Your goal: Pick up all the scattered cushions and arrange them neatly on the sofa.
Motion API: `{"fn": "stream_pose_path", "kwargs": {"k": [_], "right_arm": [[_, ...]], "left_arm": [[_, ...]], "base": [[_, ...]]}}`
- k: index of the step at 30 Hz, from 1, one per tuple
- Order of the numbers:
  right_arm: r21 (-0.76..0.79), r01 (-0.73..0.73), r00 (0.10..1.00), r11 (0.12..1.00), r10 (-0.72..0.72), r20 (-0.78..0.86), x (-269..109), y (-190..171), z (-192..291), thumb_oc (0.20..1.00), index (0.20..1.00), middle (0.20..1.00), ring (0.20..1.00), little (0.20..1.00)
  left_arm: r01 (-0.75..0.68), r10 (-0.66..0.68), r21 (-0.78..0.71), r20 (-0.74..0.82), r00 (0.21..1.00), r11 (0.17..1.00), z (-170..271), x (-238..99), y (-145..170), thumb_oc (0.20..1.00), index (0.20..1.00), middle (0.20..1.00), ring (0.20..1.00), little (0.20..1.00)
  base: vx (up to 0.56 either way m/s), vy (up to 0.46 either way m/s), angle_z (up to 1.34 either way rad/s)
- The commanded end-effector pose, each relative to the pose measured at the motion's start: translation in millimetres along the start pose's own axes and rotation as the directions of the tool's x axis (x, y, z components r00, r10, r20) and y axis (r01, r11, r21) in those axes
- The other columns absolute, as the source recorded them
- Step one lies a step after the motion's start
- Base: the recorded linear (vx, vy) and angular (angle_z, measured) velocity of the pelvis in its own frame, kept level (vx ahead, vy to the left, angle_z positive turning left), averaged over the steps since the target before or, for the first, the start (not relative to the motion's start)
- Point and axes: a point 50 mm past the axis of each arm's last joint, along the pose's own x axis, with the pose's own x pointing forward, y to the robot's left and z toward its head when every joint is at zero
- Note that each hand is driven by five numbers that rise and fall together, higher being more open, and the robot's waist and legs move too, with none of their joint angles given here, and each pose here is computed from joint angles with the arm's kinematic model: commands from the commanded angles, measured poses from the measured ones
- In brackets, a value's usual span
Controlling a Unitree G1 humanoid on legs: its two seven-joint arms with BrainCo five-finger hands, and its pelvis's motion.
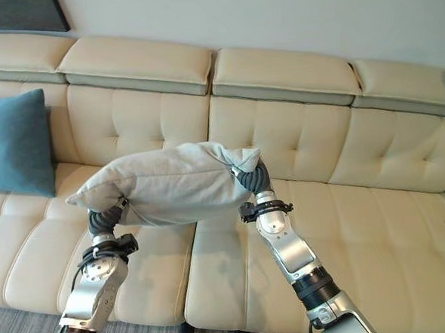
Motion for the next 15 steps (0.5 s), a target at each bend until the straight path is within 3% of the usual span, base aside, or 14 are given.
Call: {"fn": "stream_pose_path", "kwargs": {"k": [1,8,15], "right_arm": [[0.006,-0.050,0.987,0.999,0.048,0.153,22.7,21.1,41.7,0.200,0.200,0.200,0.200,0.200],[-0.115,0.011,0.976,0.993,0.014,0.219,49.4,20.2,66.3,0.200,0.200,0.200,0.200,0.200],[-0.161,0.114,0.963,0.980,-0.069,0.262,49.3,3.2,70.1,0.200,0.200,0.200,0.200,0.200]], "left_arm": [[0.063,-0.050,-0.041,0.251,0.967,0.997,56.4,23.3,-21.6,0.200,0.200,0.200,0.200,0.200],[0.029,-0.034,0.023,0.305,0.952,0.999,82.2,56.2,-32.7,0.200,0.200,0.200,0.200,0.200],[0.021,-0.034,0.053,0.274,0.961,0.998,78.5,65.1,-33.4,0.200,0.200,0.200,0.200,0.200]], "base": [[0.06,0.076,0.30],[0.00,0.046,0.11],[0.05,0.040,-0.11]]}}
